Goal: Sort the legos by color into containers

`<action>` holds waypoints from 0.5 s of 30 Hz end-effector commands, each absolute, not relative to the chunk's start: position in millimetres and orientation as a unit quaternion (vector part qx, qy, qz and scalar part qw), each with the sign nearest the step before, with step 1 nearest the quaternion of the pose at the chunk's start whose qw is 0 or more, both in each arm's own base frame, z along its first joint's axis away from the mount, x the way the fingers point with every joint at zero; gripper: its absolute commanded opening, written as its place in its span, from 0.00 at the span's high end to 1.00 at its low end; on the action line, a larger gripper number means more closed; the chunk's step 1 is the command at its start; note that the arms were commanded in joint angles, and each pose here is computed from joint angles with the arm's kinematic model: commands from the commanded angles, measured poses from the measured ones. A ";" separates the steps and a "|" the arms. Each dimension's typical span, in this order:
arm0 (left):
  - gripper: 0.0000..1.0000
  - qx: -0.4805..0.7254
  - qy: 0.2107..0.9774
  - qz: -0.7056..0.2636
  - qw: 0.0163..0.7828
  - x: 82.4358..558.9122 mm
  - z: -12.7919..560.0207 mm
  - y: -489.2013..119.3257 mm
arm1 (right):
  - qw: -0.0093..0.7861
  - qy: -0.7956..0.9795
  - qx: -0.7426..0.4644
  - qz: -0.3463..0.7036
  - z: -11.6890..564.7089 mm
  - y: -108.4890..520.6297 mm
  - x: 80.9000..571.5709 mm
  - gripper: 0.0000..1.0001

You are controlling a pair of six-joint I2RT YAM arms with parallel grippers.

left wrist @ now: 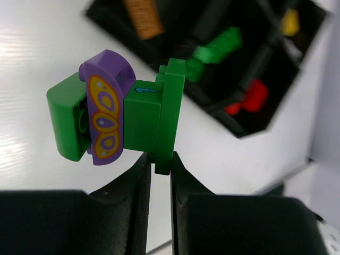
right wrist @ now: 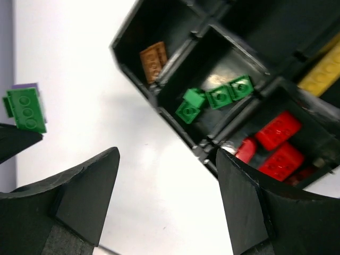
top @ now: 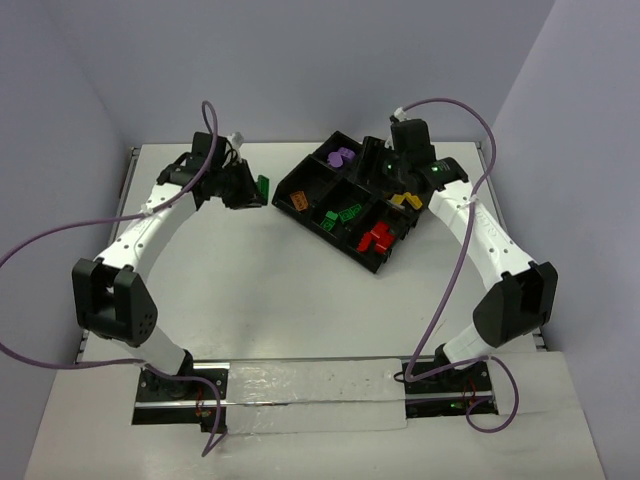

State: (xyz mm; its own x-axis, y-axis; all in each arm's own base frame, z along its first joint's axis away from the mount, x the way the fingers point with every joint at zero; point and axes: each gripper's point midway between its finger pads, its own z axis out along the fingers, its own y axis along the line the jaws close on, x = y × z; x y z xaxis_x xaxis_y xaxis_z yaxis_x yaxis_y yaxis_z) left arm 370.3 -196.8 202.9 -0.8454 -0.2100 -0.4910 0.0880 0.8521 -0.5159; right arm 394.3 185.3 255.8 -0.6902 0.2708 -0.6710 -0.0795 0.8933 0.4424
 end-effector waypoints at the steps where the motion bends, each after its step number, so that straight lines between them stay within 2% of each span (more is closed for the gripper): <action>1: 1.00 0.027 0.856 -0.424 0.295 355.2 277.9 -241.0 | 0.370 0.885 0.004 0.282 280.6 212.3 382.4 0.19; 7: 1.00 0.063 0.814 -0.509 0.273 340.1 301.3 -261.7 | 0.340 0.892 0.012 0.298 288.6 220.3 371.4 0.19; 10: 1.00 0.053 0.805 -0.520 0.280 343.1 307.1 -263.6 | 0.337 0.891 0.011 0.302 289.5 221.5 369.4 0.19; 12: 1.00 0.031 0.828 -0.480 0.287 353.6 295.7 -257.0 | 0.336 0.893 0.011 0.299 287.2 221.3 368.4 0.19; 15: 1.00 -0.001 0.884 -0.358 0.299 361.8 261.5 -229.1 | 0.339 0.897 0.015 0.283 282.1 215.1 367.8 0.19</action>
